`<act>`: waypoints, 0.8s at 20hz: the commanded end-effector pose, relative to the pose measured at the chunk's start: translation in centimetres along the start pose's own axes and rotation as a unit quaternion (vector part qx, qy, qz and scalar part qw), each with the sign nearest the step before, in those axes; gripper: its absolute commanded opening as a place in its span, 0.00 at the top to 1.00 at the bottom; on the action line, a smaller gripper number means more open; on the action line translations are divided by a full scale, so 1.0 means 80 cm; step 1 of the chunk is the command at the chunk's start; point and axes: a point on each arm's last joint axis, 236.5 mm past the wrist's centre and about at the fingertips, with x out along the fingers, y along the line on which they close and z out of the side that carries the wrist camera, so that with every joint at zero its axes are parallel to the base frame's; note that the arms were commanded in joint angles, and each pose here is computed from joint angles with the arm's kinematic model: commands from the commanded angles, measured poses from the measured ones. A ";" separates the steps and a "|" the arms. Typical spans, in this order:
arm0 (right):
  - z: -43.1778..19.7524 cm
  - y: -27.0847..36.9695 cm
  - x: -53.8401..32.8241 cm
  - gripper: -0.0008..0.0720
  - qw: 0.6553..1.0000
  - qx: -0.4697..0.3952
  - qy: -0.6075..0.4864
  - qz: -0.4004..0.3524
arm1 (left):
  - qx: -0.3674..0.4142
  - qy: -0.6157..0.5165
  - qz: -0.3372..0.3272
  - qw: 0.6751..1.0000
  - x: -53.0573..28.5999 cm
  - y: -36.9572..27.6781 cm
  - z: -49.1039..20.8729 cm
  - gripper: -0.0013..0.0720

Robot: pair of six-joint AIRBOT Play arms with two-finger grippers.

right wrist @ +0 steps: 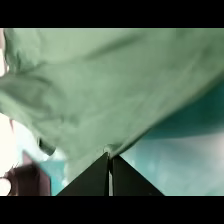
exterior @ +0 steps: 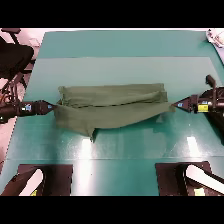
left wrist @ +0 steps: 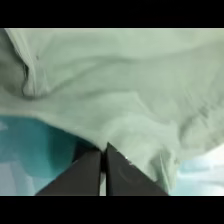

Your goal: Fold the shirts.

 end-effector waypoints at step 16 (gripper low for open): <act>0.095 -0.047 0.054 0.96 1.000 0.009 0.010 0.007 | 0.063 -0.151 0.038 0.986 0.079 0.028 0.106 0.94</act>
